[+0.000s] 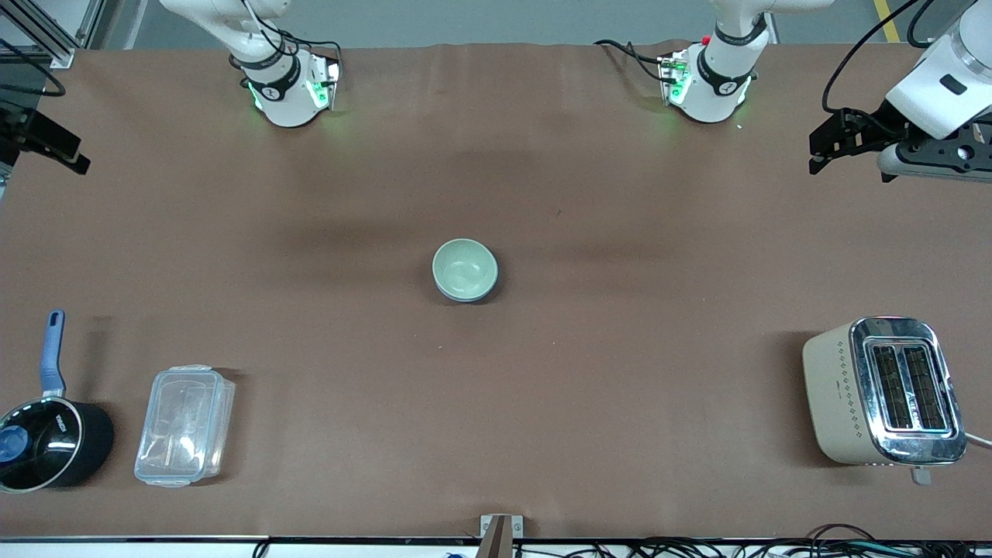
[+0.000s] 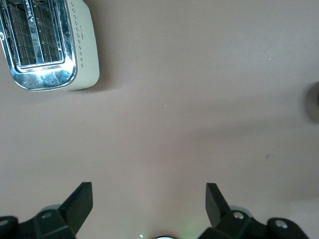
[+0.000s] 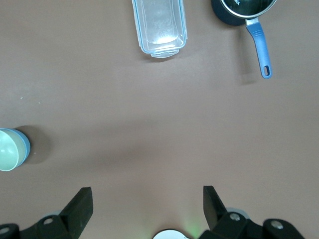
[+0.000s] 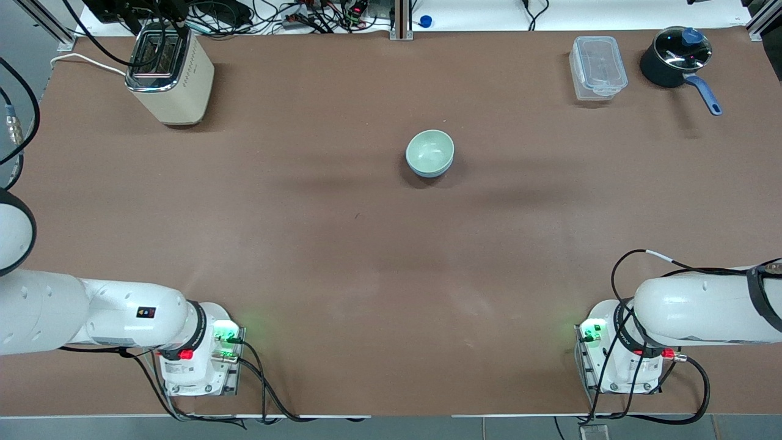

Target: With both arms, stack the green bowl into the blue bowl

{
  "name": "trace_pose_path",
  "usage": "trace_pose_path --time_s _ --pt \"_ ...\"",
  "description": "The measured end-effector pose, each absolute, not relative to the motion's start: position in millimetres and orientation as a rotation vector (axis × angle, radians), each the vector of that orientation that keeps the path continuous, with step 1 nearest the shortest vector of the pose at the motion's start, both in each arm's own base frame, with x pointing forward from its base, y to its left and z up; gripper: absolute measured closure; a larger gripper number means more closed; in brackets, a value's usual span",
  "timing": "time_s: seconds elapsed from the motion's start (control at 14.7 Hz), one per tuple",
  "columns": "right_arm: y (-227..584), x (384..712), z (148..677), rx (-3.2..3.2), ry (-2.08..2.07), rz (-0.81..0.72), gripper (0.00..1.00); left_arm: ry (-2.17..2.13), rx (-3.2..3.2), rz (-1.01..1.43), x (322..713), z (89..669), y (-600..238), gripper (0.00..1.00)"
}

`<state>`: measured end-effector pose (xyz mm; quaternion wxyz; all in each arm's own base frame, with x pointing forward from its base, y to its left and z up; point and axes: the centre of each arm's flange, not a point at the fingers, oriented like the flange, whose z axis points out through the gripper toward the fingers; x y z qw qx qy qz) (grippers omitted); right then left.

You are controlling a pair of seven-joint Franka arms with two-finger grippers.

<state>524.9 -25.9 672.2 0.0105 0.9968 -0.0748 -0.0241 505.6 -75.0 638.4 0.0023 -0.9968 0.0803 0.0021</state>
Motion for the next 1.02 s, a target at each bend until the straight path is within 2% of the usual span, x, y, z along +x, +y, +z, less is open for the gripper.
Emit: trace_pose_path --time_s 0.27,1.02 --pt "-33.3 540.6 650.2 3.113 -0.205 -0.120 0.02 0.261 -3.126 -0.006 505.3 642.2 -78.1 0.00" --pt "-34.8 542.0 650.7 3.115 -0.190 -0.105 0.02 0.258 -3.127 -0.034 505.6 650.5 -77.4 0.00"
